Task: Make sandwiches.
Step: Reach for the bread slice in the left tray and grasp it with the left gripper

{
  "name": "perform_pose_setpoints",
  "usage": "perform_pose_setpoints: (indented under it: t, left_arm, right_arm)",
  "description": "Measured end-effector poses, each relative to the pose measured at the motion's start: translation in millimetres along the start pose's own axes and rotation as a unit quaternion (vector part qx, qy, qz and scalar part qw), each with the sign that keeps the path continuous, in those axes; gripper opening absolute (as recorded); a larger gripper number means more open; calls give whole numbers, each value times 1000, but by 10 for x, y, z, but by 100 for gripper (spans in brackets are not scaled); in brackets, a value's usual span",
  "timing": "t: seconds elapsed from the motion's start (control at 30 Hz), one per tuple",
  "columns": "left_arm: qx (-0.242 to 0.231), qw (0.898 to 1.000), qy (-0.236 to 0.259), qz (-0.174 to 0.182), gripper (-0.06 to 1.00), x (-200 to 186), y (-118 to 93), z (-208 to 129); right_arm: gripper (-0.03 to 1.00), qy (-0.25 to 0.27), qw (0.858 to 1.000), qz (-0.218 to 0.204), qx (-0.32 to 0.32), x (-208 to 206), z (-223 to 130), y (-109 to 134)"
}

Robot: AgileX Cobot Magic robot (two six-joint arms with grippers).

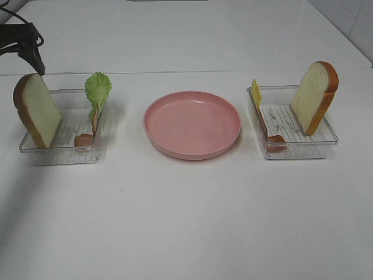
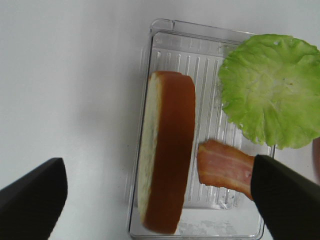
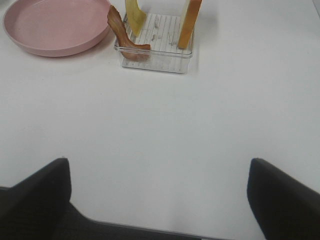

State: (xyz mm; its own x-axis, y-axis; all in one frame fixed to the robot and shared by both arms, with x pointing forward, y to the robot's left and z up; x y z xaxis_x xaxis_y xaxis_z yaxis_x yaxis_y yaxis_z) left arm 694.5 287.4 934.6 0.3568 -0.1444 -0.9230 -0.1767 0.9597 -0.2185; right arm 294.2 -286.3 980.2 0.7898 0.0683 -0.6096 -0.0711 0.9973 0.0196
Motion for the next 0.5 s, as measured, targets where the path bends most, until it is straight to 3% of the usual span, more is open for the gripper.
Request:
perform_pose_setpoints:
  t: [0.37,0.43,0.47,0.5]
  left_arm:
    - [-3,999,47,-6,89,499,40,-72]
    - [-5,998,61,-3,77,617,70,-118]
    - [-5,998,61,-3,77,617,70,-118]
    - [-6,998,60,-3,66,622,70,-115]
  right_arm:
    - [93,0,1000,0,0,0,0,0]
    - [93,0,1000,0,0,0,0,0]
    - [93,0,1000,0,0,0,0,0]
    - [93,0,1000,0,0,0,0,0]
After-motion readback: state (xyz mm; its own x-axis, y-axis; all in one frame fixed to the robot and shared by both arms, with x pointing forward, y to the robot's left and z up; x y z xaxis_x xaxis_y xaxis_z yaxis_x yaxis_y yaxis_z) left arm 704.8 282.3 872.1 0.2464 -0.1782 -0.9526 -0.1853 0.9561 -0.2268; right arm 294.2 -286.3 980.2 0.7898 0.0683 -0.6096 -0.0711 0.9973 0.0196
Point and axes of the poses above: a point on each arm's last joint axis where the gripper is mounted, x pointing out along that axis toward the gripper, y along the wrist's bending axis when the last joint is at zero, z = x × y, the point moved 8 cm from there along x, pointing out along that axis toward the gripper, and after that the axes turned 1 degree about x, right-handed, at the moved point
